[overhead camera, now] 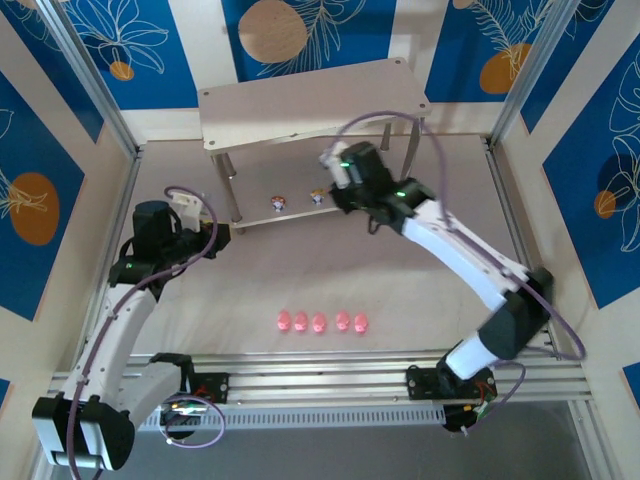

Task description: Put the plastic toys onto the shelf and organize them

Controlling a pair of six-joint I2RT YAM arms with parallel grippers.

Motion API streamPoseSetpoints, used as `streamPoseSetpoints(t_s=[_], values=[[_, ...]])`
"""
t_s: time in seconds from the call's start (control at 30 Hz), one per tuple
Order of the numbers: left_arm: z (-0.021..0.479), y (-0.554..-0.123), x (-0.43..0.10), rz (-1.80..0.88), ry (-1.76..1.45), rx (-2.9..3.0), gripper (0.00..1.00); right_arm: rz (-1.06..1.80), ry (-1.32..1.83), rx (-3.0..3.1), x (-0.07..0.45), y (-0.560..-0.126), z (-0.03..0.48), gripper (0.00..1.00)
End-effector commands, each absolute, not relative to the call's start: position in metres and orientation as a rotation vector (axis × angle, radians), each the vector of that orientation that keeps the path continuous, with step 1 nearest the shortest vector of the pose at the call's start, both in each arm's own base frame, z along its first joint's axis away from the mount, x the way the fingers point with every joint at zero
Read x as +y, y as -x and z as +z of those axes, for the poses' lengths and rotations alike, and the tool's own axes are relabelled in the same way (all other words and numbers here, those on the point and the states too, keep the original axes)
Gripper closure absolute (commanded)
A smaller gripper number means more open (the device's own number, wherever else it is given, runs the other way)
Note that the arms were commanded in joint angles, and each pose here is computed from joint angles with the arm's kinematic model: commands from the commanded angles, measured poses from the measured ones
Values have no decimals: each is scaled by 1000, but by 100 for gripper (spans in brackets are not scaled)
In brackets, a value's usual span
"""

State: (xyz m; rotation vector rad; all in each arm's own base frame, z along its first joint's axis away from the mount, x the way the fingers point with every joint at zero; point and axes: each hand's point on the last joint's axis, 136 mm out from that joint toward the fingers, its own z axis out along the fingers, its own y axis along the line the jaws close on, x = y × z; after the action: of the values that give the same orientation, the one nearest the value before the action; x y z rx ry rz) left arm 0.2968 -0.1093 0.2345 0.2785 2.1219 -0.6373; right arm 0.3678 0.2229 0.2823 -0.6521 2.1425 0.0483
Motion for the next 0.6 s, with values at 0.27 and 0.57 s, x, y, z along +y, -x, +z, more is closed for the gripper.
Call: streamPoseSetpoints(t_s=[0.27, 0.57], values=[[237, -294, -170, -582, -490, 2170, 79, 662, -105, 2277, 123, -338, 246, 72], [232, -320, -182, -528, -410, 2159, 78, 746, -107, 2354, 137, -359, 206, 82]])
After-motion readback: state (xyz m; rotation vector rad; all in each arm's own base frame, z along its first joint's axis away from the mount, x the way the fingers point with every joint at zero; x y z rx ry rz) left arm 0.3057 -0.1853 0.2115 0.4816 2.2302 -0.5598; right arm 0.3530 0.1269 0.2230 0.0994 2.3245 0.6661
